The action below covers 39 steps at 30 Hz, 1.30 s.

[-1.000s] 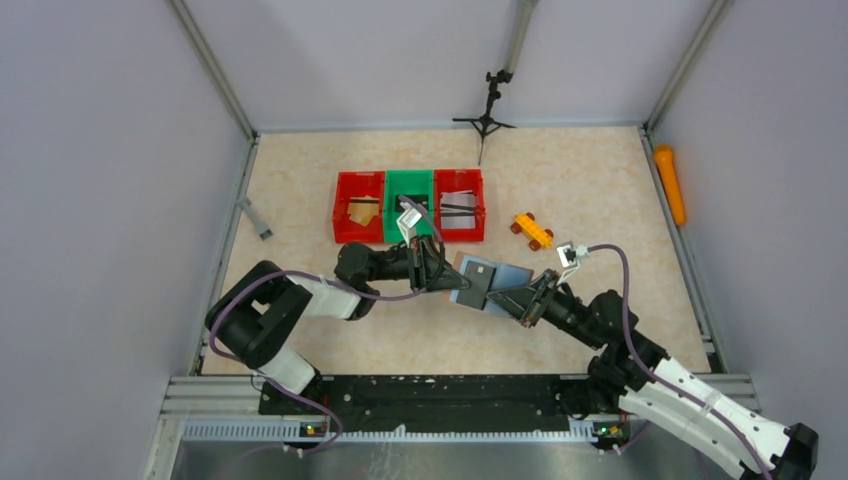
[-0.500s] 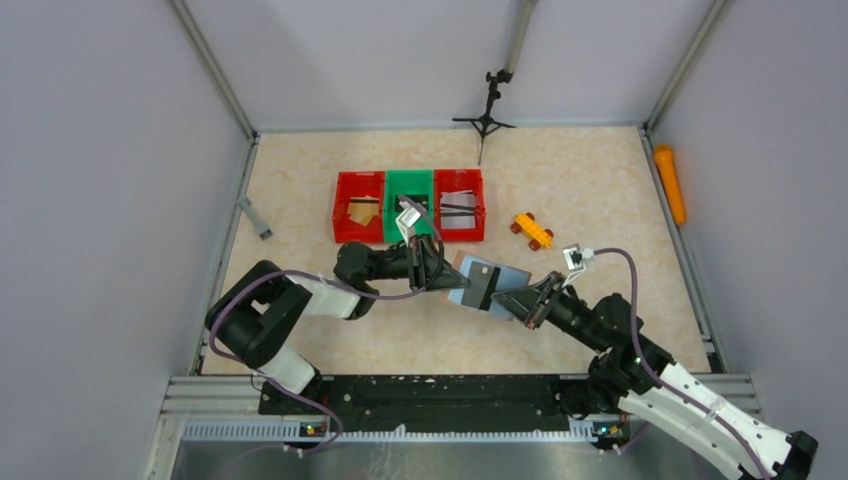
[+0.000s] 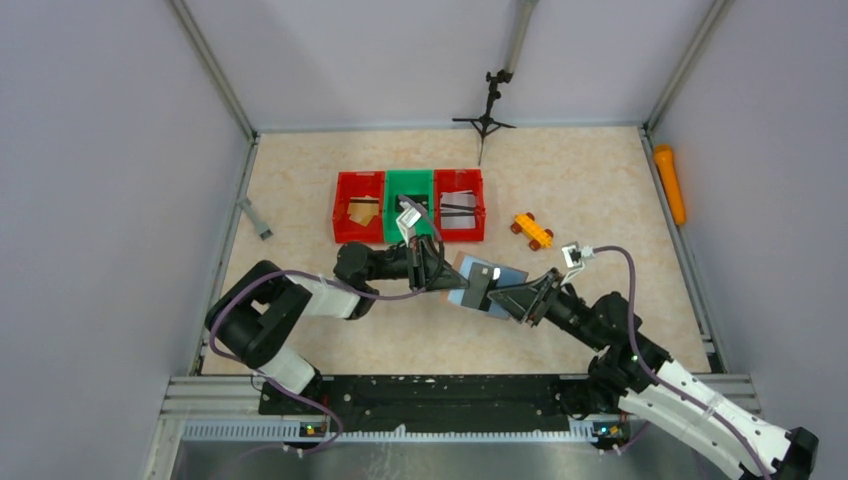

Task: Take the credit cards out of the card holder
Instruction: Remove the credit card from the card holder.

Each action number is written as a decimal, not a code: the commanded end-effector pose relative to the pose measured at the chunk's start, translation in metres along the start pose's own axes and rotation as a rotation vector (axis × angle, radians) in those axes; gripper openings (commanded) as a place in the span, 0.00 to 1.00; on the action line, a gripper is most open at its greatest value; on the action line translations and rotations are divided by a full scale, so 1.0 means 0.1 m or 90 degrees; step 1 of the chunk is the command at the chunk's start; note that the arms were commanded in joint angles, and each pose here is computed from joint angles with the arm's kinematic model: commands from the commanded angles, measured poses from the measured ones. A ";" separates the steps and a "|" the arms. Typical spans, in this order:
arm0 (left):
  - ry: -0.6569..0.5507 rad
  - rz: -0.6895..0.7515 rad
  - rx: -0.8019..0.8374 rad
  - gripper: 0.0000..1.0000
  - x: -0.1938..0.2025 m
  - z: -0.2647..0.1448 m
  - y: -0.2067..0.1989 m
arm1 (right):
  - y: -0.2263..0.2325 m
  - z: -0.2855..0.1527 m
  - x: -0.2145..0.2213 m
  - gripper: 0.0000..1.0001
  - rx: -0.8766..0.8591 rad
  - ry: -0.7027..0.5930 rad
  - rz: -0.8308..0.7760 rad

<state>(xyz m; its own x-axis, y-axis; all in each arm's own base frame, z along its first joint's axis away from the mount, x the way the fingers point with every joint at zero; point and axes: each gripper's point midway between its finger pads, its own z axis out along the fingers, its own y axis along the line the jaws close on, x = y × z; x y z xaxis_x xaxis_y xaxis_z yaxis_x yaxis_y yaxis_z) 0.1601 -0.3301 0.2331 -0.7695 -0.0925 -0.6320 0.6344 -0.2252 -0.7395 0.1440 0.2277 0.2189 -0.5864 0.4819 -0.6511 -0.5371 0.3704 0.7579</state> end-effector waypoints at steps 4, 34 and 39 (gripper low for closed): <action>0.001 0.088 0.075 0.00 -0.07 0.06 -0.35 | 0.18 0.06 -0.13 0.20 -0.046 -0.024 -0.009; -0.154 0.147 -0.337 0.00 -0.53 -0.61 0.54 | -0.22 -0.20 -0.56 0.00 0.088 -0.201 0.048; -0.212 0.201 -0.441 0.00 -0.67 -0.88 0.53 | -0.14 -0.03 -0.56 0.00 0.067 -0.189 0.051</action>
<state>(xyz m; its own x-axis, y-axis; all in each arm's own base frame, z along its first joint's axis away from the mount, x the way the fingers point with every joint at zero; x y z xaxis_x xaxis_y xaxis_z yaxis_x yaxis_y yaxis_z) 0.2282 -0.2775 0.2333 -0.5644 -0.3461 -0.7495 0.7033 0.2739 -0.6560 0.1758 0.1841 0.2273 -0.4274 0.6915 -0.5824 -0.3890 0.4408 0.8089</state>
